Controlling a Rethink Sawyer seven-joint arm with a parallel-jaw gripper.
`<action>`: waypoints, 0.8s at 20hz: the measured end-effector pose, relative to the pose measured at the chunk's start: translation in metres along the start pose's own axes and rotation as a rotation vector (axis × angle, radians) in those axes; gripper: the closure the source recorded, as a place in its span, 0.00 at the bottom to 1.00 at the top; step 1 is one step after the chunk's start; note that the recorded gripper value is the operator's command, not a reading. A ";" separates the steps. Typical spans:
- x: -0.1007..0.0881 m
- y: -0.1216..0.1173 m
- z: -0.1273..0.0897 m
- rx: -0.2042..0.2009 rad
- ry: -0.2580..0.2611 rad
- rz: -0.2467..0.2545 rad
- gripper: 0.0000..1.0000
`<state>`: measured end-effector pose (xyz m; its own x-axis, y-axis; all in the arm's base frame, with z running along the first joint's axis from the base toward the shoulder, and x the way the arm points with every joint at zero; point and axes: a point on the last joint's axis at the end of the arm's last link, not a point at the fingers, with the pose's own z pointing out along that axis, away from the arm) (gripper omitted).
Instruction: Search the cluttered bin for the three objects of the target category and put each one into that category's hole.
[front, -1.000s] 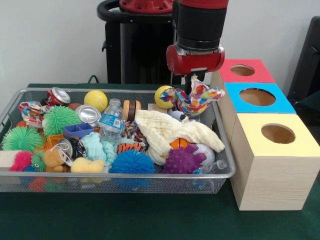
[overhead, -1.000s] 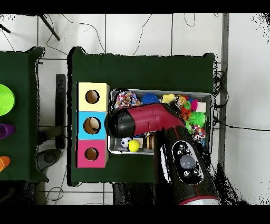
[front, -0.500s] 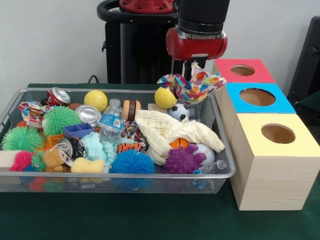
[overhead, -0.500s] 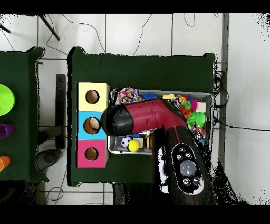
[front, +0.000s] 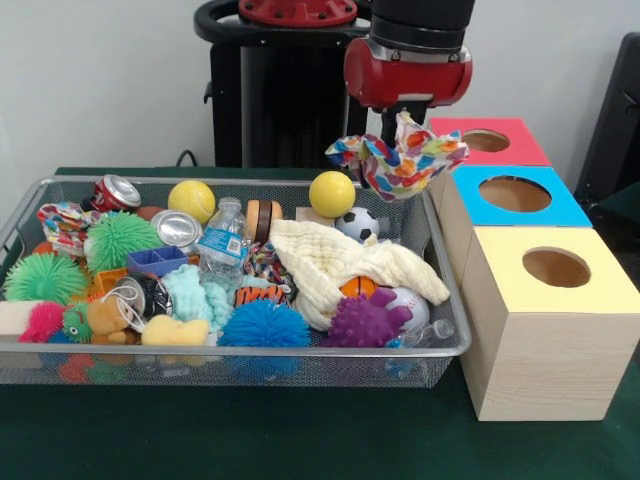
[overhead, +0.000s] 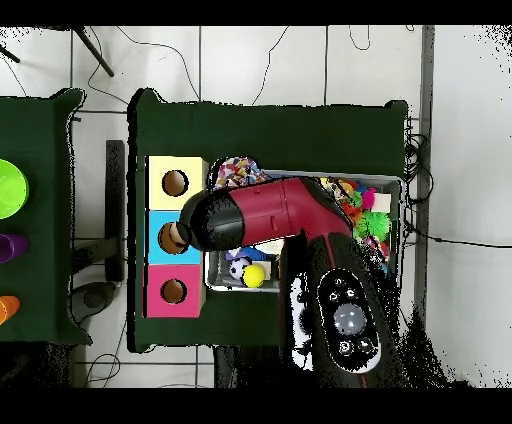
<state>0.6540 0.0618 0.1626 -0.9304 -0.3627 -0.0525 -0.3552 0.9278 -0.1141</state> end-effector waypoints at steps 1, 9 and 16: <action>-0.001 0.001 -0.001 0.000 -0.001 0.000 1.00; -0.018 0.011 -0.011 -0.001 -0.020 -0.007 1.00; -0.030 0.019 -0.018 -0.002 -0.041 -0.007 1.00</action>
<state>0.6735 0.0922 0.1802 -0.9235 -0.3724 -0.0921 -0.3620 0.9254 -0.1123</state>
